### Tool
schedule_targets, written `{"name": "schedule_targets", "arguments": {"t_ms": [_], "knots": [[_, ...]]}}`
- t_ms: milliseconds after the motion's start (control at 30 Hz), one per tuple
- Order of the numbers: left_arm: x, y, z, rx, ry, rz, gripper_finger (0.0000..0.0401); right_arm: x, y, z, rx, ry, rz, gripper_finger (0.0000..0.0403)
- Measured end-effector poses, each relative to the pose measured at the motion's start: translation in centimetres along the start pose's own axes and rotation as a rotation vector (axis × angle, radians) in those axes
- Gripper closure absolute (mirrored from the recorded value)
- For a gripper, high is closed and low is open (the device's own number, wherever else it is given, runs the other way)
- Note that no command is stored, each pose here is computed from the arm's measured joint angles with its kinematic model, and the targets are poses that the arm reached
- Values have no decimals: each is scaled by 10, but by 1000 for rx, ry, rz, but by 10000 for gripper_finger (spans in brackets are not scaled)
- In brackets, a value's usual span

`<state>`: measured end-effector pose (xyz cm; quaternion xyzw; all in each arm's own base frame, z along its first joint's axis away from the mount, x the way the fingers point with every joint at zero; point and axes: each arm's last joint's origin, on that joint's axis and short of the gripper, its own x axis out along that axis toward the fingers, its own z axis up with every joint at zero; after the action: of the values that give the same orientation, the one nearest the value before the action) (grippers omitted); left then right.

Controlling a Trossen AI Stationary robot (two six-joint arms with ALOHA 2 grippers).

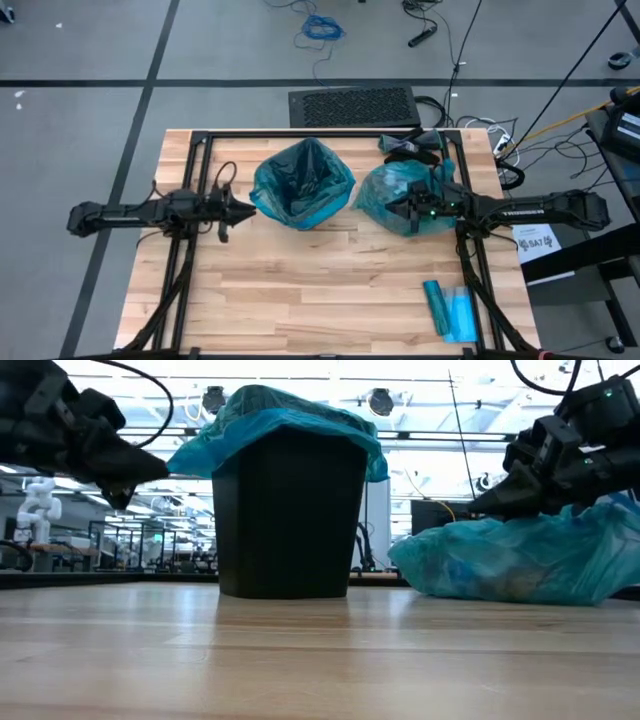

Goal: Place trash/remove bag and relplace
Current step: Return to Home Position

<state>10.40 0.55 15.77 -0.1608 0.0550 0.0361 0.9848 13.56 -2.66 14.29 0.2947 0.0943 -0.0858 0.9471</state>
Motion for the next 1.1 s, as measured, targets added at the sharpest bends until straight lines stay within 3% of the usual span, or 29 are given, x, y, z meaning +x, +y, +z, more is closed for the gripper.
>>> {"name": "schedule_targets", "arguments": {"t_ms": [333, 1100], "knots": [[6, 2, -8, 303, 98, 17, 329, 0, -1, -1, 0, 12, -8, 403], [6, 2, -7, 302, 95, 17, 329, 0, -1, -1, -1, 13, -9, 403]]}}
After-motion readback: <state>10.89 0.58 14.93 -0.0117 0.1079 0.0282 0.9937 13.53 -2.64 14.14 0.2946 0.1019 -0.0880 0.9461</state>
